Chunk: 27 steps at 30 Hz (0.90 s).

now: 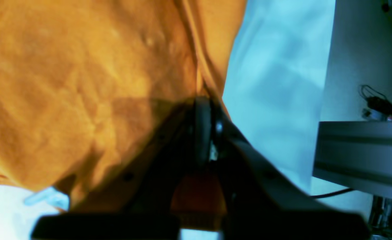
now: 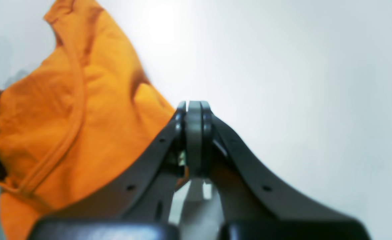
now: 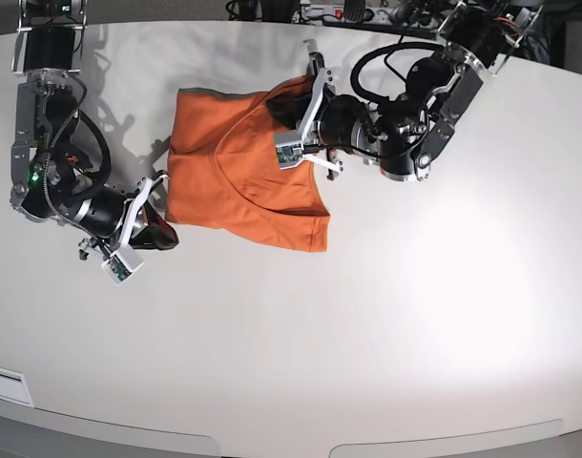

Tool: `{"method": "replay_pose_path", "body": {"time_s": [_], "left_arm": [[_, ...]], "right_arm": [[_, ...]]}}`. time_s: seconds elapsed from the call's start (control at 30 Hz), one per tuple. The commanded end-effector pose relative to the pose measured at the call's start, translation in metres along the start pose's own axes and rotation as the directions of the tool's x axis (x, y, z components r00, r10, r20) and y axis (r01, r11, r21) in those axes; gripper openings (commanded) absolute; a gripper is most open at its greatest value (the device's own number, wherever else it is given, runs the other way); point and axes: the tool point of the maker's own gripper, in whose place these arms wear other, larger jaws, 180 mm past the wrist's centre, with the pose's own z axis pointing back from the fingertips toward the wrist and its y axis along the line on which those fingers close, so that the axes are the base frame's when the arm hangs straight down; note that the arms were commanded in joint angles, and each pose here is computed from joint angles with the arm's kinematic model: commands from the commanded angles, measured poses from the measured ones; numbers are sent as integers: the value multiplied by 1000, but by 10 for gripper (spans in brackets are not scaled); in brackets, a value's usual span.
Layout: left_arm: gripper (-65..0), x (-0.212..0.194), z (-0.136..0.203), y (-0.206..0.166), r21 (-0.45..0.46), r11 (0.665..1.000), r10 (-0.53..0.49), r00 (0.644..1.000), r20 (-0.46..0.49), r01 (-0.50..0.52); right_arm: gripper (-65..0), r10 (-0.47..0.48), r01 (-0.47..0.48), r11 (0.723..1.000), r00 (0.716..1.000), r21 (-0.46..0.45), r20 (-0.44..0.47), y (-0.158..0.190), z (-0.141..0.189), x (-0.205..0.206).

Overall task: Fold the T-shirt properly
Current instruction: 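Grasp the shirt's edges with both grippers and flatten it into a square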

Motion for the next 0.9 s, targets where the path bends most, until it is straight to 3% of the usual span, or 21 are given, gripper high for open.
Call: {"method": "replay_pose_path", "body": {"time_s": [0.0, 0.23, 0.5, 0.87], "left_arm": [[-650, -10, 6, 10, 43, 999, -30, 998, -63, 33], [-650, -26, 14, 15, 58, 998, -18, 994, -104, 24], [-650, -42, 24, 32, 133, 990, -31, 989, -146, 51], [-650, -31, 50, 108, 295, 953, -26, 992, -123, 62]], "right_arm": [[-650, 11, -11, 1000, 998, 7, 59, -1, 5, 17], [-650, 5, -8, 997, 999, 76, 43, 17, -3, 15], [-650, 114, -107, 988, 992, 114, -58, 46, -25, -13], [-650, 39, -10, 989, 980, 149, -193, 67, -8, -80]]}}
